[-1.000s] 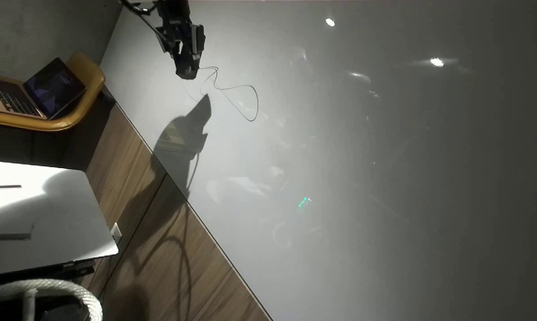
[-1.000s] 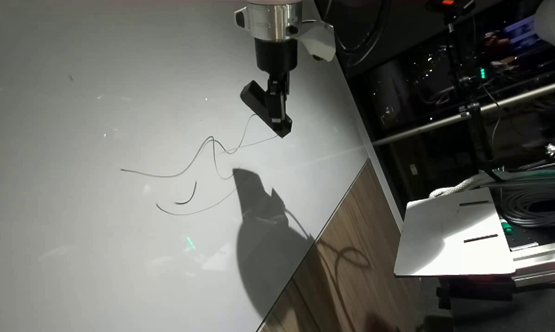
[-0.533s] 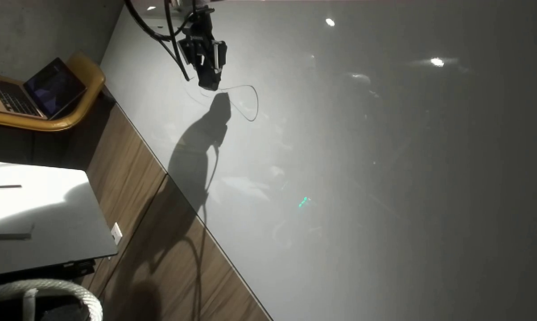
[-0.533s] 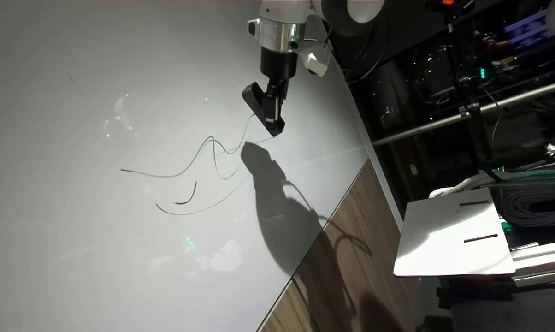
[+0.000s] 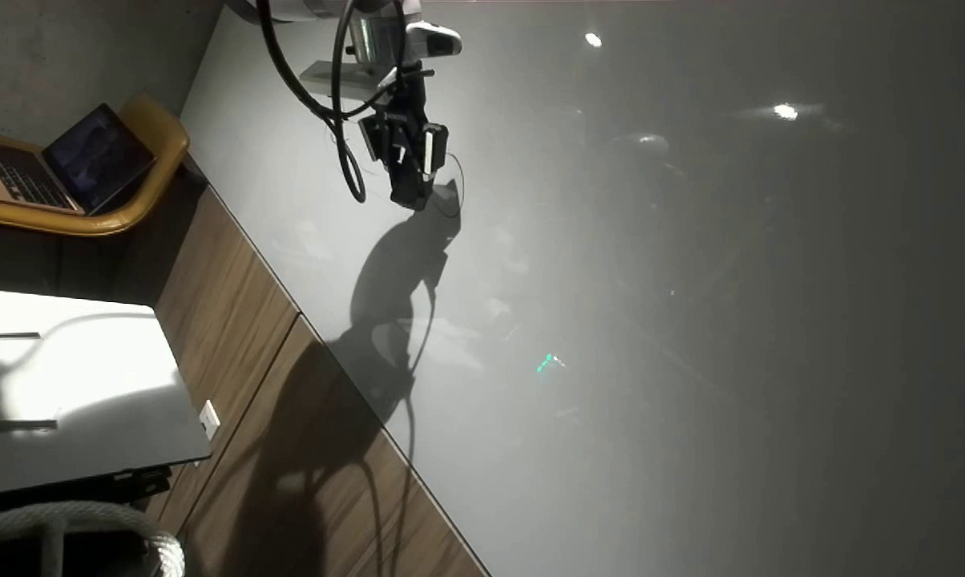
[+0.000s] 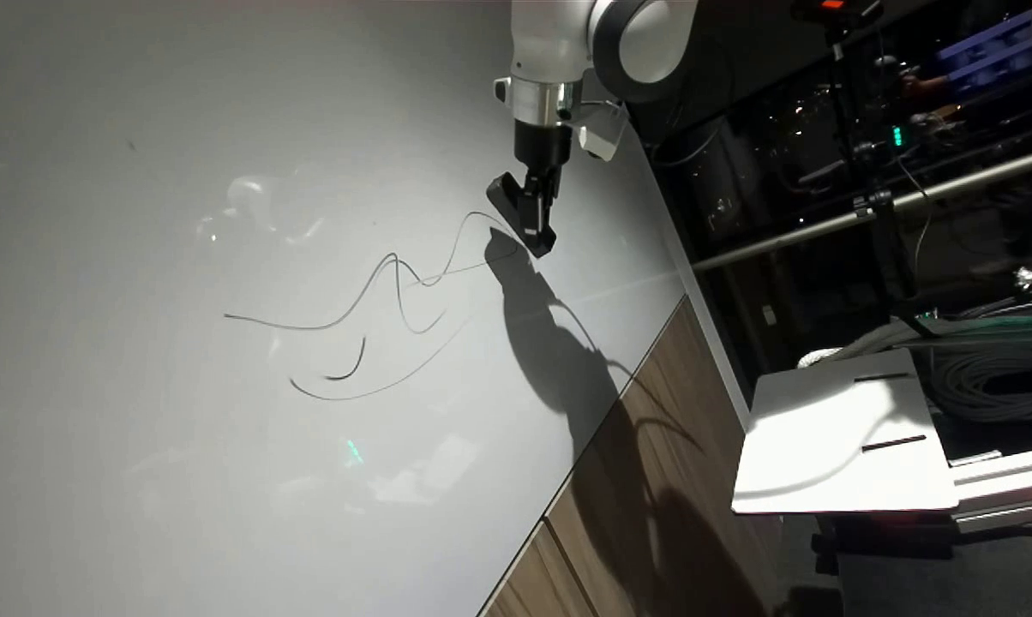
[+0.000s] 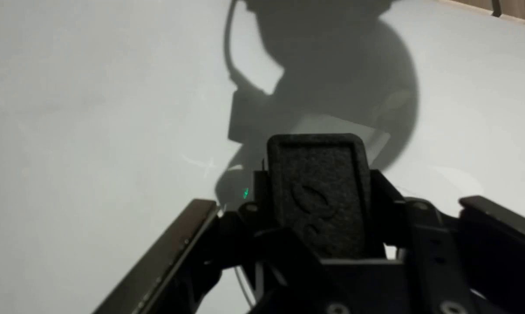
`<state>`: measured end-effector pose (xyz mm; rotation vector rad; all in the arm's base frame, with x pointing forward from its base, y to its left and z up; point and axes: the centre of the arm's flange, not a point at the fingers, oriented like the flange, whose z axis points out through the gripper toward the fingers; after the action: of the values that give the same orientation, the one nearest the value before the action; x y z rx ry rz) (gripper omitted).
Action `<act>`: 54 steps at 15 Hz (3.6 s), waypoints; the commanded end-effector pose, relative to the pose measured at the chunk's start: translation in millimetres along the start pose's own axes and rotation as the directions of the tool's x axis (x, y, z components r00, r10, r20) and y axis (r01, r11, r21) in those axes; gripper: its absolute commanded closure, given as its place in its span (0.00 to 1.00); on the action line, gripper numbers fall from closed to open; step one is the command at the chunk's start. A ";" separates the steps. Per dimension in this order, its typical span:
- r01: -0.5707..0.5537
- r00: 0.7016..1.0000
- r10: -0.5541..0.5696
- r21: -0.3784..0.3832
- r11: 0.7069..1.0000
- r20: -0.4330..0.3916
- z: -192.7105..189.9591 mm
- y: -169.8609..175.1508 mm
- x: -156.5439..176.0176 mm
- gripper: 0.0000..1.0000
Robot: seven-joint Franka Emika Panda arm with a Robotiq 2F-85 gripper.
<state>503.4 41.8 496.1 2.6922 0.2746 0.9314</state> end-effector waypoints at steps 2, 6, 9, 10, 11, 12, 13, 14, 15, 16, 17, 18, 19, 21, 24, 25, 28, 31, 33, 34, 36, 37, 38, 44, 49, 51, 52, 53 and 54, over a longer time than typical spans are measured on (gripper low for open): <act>-0.004 1.000 0.004 0.024 1.000 0.002 7.1 34.9 11.8 0.69; -0.002 1.000 0.002 0.045 0.999 0.005 17.3 37.6 23.1 0.69; 0.001 1.000 0.000 0.043 0.999 -0.009 19.6 41.6 44.7 0.69; 0.001 1.000 -0.001 0.041 0.999 -0.014 21.4 45.1 51.7 0.69; 0.001 1.000 -0.001 0.039 0.999 -0.019 22.7 48.2 57.7 0.69; 0.000 1.000 0.001 0.038 0.999 -0.024 24.3 51.2 62.6 0.69; -0.001 1.000 0.002 0.037 0.999 -0.027 27.5 53.8 66.6 0.69; -0.001 1.000 0.002 0.038 0.999 -0.028 30.8 55.4 69.9 0.69; -0.003 1.000 0.004 0.042 0.999 -0.018 35.0 54.5 70.1 0.69; -0.004 1.000 0.004 0.044 0.999 -0.013 36.7 53.0 70.4 0.69; -0.004 1.000 0.004 0.046 0.999 -0.008 38.7 51.8 71.3 0.69; -0.004 1.000 0.004 0.048 0.999 -0.004 41.1 50.3 71.6 0.69; -0.004 1.000 0.004 0.052 0.999 -0.001 43.4 48.2 73.4 0.69; 0.000 1.000 -0.001 0.057 0.998 0.004 47.5 41.4 78.7 0.69; 0.011 1.000 -0.012 0.070 0.997 0.013 52.6 24.2 95.5 0.69; 0.016 1.000 -0.018 0.074 0.997 0.021 54.4 17.6 100.2 0.69; 0.030 0.998 -0.035 0.088 0.996 0.054 61.8 -4.8 108.7 0.69; 0.039 0.996 -0.047 0.104 0.994 0.082 69.0 -28.2 115.2 0.69; 0.046 0.994 -0.057 0.113 0.993 0.093 69.5 -42.3 121.0 0.69; 0.048 0.994 -0.060 0.117 0.992 0.096 69.0 -47.9 124.8 0.69; 0.053 0.993 -0.066 0.125 0.991 0.098 65.4 -64.1 135.9 0.69; 0.057 0.993 -0.070 0.126 0.990 0.097 62.6 -74.3 143.4 0.69; 0.061 0.993 -0.074 0.129 0.990 0.097 59.1 -83.2 146.6 0.69; 0.113 0.989 -0.128 0.179 0.977 0.076 43.7 -156.9 170.1 0.69; 0.170 0.979 -0.190 0.231 0.958 0.067 39.7 -223.8 187.7 0.69; 0.200 0.973 -0.221 0.251 0.947 0.060 35.9 -251.9 192.7 0.69; 0.210 0.971 -0.233 0.262 0.942 0.057 34.2 -264.8 195.4 0.69; 0.222 0.968 -0.245 0.272 0.936 0.052 32.3 -279.0 198.0 0.69; 0.233 0.965 -0.256 0.280 0.931 0.048 30.3 -291.8 201.3 0.69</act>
<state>593.4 321.7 481.3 2.8669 0.6817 0.6369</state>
